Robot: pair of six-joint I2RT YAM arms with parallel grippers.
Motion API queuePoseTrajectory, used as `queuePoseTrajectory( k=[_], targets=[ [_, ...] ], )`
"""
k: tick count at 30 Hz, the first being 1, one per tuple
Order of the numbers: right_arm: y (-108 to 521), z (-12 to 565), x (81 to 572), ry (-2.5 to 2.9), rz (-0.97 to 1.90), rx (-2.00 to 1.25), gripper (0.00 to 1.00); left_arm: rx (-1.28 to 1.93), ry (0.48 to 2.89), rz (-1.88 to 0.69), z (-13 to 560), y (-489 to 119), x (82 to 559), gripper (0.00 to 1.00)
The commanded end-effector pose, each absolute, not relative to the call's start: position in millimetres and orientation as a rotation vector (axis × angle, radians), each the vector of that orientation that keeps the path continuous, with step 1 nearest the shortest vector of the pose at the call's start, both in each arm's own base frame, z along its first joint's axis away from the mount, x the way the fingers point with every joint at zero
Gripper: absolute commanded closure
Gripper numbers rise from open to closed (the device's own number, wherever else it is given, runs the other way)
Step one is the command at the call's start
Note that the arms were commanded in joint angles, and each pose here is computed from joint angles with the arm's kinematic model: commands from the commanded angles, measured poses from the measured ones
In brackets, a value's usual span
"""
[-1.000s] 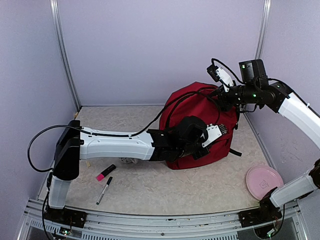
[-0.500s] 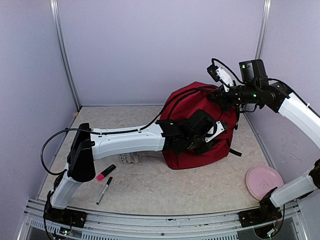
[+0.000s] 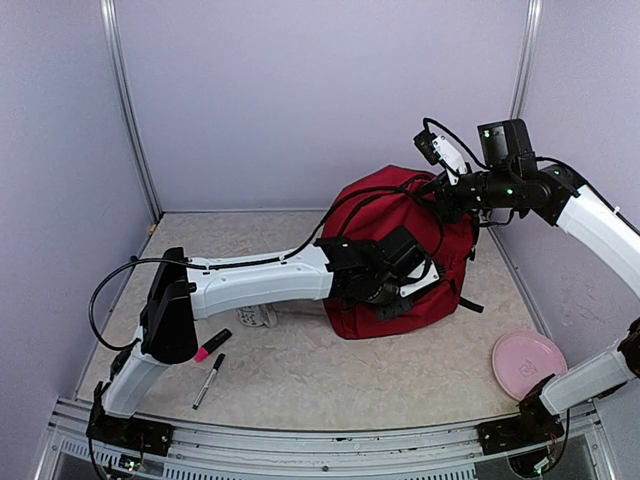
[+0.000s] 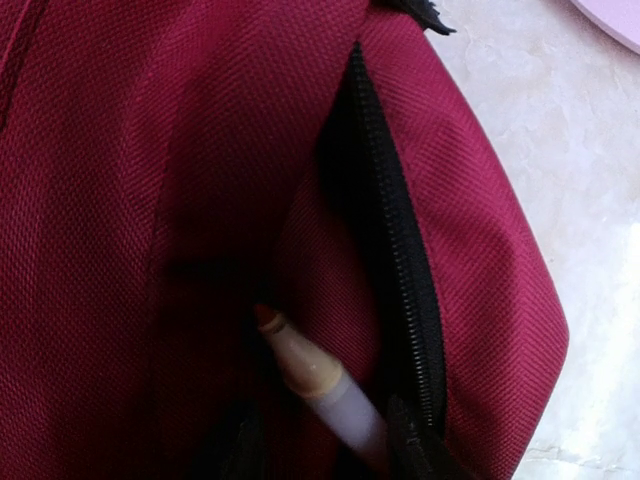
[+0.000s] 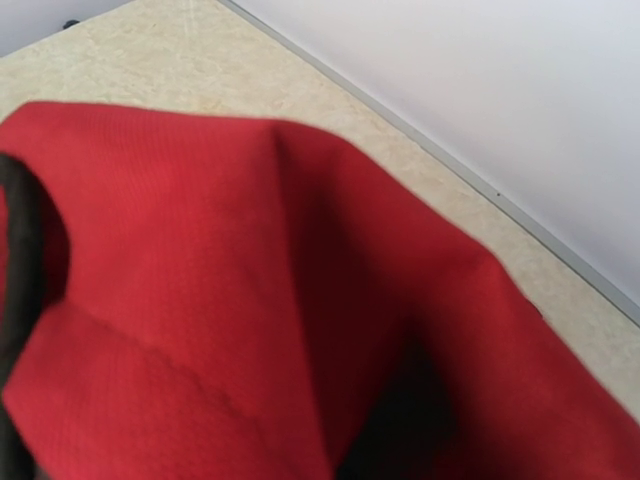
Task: Pack the student bag
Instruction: Place the pen in the lower front pocket of the bag, then pick up the pen at the center of the board.
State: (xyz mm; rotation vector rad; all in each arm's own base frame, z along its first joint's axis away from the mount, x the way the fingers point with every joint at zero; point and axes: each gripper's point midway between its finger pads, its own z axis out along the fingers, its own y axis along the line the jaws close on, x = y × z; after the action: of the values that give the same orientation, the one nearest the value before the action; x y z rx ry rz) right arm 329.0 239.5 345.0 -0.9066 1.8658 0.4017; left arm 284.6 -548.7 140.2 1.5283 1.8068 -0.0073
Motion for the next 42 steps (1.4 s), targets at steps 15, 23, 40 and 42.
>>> queuePoseTrajectory(
  k=[15, 23, 40, 42],
  targets=[
    [236.9, 366.6, 324.0, 1.823, 0.420, -0.882, 0.95, 1.098, 1.873, -0.476, 307.5, -485.4, 224.7, 0.29],
    [236.2, 359.1, 321.3, 1.832, 0.414, -0.905, 0.95, 0.486, 2.244, -0.472, 262.8, -315.6, 223.1, 0.32],
    [237.8, 354.5, 318.9, 1.828, 0.420, -0.932, 0.93, 0.022, 2.686, -0.009, 77.1, -151.2, 239.7, 0.28],
    [237.6, 354.2, 318.3, 1.829, 0.422, -0.933, 0.93, 0.023, 2.715, -0.010, 62.5, -148.7, 242.0, 0.28]
  ],
)
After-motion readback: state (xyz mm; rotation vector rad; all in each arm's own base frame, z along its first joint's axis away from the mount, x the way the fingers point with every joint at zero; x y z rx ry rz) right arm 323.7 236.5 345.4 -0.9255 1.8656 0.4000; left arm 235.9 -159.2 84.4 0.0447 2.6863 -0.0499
